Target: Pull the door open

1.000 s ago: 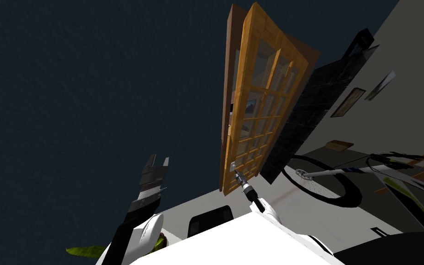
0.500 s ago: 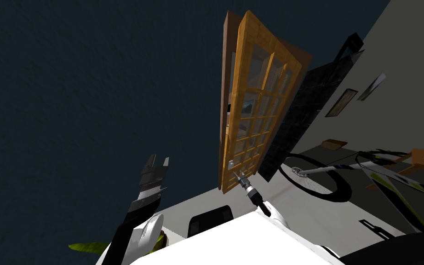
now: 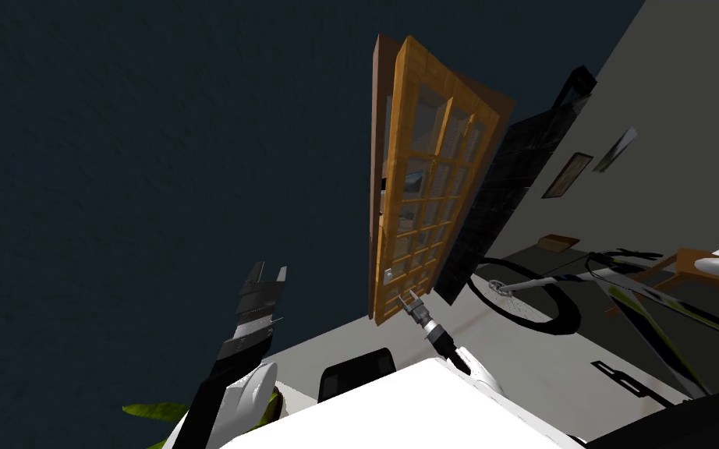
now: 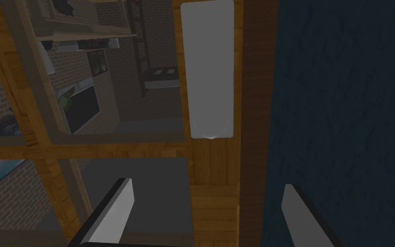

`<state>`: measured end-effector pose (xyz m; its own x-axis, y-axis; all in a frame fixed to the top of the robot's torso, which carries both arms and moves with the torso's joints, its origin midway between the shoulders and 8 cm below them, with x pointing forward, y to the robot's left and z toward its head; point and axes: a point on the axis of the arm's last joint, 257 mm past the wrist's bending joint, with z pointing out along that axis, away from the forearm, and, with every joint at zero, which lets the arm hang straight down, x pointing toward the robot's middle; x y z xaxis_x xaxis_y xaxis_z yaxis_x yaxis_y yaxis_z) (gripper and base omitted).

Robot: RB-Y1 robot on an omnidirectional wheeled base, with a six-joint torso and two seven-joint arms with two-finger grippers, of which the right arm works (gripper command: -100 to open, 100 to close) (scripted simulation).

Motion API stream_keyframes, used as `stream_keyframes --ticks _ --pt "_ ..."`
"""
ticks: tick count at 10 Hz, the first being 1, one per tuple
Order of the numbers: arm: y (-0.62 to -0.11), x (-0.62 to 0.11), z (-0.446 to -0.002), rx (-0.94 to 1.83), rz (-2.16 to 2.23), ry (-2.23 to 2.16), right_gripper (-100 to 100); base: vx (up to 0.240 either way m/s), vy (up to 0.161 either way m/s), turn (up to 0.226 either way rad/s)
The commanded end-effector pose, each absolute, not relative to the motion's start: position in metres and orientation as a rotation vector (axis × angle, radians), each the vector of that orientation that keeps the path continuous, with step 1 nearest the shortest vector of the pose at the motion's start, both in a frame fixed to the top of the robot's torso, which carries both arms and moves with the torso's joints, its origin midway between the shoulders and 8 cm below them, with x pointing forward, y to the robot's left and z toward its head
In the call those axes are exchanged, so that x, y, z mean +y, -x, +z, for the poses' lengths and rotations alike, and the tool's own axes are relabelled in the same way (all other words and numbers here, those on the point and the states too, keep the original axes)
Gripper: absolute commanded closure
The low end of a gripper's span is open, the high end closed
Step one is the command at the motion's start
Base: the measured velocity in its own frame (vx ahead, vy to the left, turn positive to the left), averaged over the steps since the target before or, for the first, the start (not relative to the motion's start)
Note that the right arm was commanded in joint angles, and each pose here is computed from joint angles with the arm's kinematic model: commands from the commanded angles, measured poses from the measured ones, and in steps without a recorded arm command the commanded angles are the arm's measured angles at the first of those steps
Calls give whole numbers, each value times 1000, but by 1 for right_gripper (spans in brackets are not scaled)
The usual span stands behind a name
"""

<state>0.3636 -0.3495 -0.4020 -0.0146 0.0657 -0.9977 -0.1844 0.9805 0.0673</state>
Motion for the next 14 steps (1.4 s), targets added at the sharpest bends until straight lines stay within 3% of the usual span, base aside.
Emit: stream_keyframes --ticks 1,3,6,11,12,14 --pt "-358 -350 -401 1567 178 142 -100 -36 -14 -14" --pt "-358 -350 -400 1568 175 149 -100 -21 -7 -8" --pt "-379 -367 -399 1565 87 75 -100 72 -17 323" --pt "-394 -379 -400 1566 34 14 -100 70 -32 198" --pt "-394 -379 -400 1566 34 14 100 -6 5 -46" --pt "-394 -379 -400 1566 34 14 100 -10 6 -2"
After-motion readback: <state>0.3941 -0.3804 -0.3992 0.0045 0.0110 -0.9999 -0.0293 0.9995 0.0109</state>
